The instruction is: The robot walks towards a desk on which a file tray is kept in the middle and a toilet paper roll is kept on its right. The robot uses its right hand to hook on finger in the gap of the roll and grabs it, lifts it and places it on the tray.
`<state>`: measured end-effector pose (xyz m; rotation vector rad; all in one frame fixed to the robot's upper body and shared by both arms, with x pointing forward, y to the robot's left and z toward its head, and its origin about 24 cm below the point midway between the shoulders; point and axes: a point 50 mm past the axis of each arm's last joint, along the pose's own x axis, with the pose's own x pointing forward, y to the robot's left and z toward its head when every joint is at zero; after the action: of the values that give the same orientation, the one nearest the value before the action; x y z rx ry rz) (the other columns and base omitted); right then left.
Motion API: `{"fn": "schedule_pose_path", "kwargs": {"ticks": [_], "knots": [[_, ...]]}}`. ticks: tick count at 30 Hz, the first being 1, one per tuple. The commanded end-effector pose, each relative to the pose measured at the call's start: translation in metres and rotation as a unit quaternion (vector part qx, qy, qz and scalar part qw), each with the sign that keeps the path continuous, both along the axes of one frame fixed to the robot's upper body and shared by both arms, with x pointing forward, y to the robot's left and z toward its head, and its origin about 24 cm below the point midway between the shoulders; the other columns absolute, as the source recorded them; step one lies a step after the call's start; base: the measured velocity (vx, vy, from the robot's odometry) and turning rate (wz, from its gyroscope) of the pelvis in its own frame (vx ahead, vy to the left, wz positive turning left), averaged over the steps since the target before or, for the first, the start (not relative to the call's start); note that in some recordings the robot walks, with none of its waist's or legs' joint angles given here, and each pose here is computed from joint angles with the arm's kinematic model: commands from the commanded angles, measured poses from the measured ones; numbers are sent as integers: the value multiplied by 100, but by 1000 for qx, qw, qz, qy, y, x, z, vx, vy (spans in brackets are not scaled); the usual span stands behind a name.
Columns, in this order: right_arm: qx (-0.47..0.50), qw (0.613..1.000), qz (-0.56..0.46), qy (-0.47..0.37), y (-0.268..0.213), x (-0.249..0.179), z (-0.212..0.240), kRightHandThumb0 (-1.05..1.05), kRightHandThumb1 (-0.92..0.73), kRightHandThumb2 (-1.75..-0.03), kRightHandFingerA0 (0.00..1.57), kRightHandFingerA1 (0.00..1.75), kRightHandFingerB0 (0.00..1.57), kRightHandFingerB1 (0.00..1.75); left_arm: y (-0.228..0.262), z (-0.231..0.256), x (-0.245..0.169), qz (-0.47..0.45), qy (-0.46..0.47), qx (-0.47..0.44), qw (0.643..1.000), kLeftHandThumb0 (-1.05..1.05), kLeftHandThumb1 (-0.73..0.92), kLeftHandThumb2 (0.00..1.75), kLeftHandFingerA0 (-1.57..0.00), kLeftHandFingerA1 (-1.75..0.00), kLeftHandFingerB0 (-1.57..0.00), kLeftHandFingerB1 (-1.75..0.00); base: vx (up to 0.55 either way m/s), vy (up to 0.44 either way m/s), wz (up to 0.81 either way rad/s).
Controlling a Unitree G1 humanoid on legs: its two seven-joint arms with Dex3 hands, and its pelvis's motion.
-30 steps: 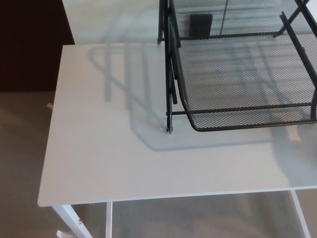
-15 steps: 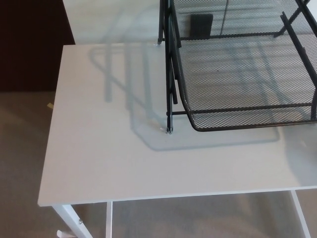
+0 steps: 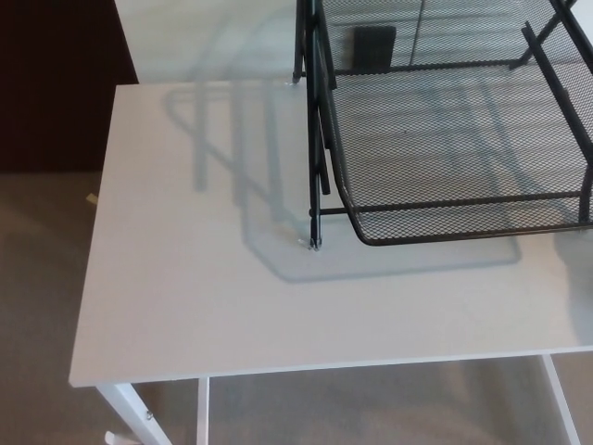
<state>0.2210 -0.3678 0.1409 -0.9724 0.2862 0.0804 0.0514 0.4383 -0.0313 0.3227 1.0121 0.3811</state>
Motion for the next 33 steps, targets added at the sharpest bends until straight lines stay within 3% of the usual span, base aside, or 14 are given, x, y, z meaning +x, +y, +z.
{"fn": "schedule_pose_path", "kwargs": {"ticks": [1, 20, 28, 29, 33], "knots": [[2, 1000, 5, 7, 0, 2, -5, -43, -52, -68, 20, 43, 22, 36, 7, 8, 5, 3, -9, 15, 1000, -67, 83, 105, -24, -54, -10, -43, 0, 0, 0], [-15, 999, 29, 7, 21, 19, -6, -42, -52, -68, 21, 46, 23, 37, 6, 8, 4, -23, 0, 22, 999, -68, 85, 107, -23, -53, -10, -44, 0, 0, 0], [-56, 995, 24, 76, 13, 18, -13, -46, -54, -70, 18, 43, 18, 36, 5, 10, 5, -24, -1, 22, 999, -68, 85, 107, -24, -54, -10, -45, 0, 0, 0], [-65, 994, 18, 86, 12, 18, -14, -42, -60, -59, 23, 38, 18, 28, 5, 9, 5, -32, 2, 26, 999, -68, 86, 107, -23, -54, -9, -44, 0, 0, 0], [-75, 992, 15, 101, 10, 17, -15, -40, -60, -59, 24, 40, 15, 27, 5, 7, 4, -24, 2, 22, 999, -69, 86, 107, -23, -53, -10, -44, 0, 0, 0]]}}
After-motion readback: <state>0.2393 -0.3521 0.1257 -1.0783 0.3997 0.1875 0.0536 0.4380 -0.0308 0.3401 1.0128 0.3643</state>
